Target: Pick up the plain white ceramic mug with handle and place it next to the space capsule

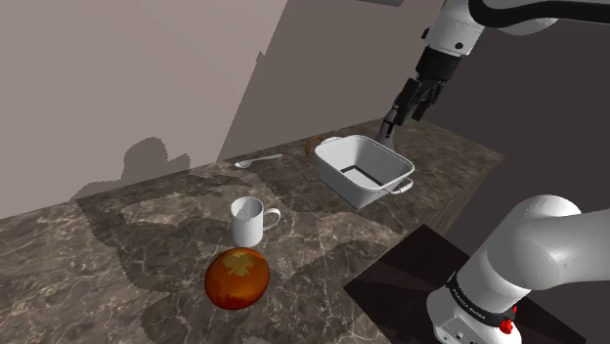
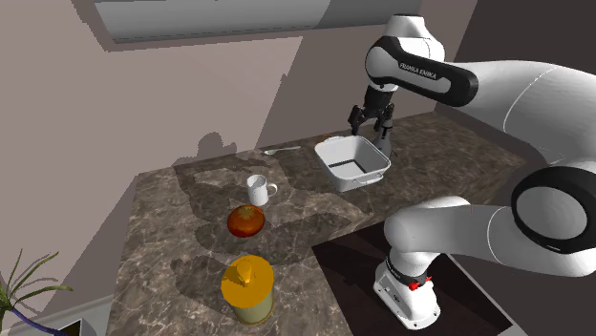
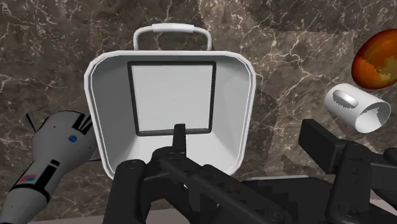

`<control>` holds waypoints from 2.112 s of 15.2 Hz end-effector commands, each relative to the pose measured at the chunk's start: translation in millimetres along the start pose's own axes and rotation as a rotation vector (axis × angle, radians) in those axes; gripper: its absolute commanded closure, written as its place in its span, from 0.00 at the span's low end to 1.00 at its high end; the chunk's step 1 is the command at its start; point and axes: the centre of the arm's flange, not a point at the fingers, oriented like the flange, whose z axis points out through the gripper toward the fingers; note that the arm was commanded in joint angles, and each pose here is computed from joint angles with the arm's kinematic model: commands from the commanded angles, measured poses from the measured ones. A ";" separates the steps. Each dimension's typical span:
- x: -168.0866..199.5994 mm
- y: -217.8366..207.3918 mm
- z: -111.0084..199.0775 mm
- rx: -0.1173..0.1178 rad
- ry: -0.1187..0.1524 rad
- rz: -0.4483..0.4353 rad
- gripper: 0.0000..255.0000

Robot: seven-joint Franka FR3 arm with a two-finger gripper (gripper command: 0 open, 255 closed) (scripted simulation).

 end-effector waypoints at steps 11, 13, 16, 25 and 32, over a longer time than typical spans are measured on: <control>42.5 -106.5 71.1 -0.019 -0.010 -0.018 0.00; 50.7 -127.7 85.6 -0.023 -0.012 -0.022 0.00; 62.8 -159.5 107.5 -0.029 -0.015 -0.027 0.00; 97.5 -254.4 174.7 -0.047 -0.024 -0.043 0.00; 122.2 -325.1 226.3 -0.060 -0.031 -0.056 0.00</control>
